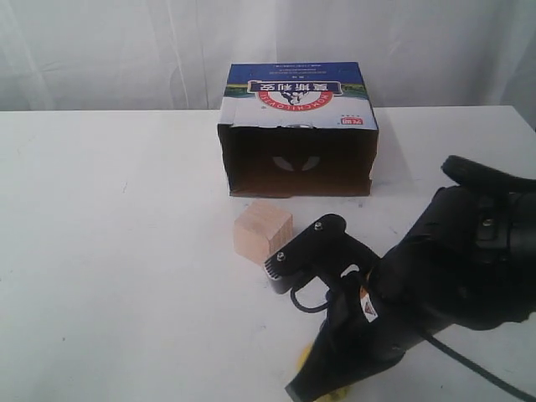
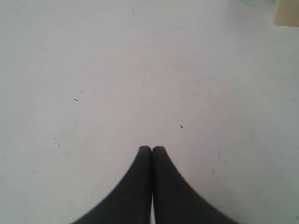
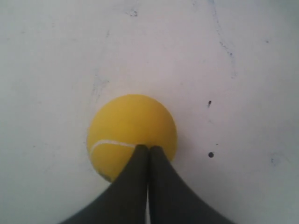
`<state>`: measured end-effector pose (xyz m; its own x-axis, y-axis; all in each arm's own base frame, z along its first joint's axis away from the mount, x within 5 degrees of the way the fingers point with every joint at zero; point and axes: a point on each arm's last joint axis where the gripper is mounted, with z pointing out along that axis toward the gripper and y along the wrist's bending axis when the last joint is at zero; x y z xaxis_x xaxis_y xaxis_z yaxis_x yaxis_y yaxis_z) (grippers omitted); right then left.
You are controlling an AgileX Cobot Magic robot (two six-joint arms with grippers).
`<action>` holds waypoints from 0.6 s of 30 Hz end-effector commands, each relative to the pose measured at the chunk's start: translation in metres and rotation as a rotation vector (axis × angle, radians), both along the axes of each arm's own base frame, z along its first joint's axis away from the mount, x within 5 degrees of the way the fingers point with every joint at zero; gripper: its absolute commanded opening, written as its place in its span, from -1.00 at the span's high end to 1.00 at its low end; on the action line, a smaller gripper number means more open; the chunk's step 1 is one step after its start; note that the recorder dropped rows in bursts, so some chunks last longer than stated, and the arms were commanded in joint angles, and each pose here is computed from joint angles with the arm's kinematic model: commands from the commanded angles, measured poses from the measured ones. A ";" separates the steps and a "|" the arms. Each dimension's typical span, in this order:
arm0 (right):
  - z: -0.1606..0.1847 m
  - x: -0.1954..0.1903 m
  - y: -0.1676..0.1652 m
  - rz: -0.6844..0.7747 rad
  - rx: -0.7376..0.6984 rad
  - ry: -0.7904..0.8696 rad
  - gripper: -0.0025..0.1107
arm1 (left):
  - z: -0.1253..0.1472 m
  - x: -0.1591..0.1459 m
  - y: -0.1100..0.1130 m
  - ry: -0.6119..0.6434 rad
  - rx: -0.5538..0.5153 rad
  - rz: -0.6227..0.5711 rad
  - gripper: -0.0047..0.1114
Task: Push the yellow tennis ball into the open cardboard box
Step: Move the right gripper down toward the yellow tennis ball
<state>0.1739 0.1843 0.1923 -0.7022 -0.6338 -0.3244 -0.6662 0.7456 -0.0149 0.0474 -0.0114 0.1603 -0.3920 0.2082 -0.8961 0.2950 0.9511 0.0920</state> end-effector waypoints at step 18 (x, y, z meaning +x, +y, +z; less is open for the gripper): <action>0.034 0.001 -0.012 -0.065 0.102 -0.096 0.96 | -0.003 -0.001 0.000 0.015 0.009 -0.005 0.92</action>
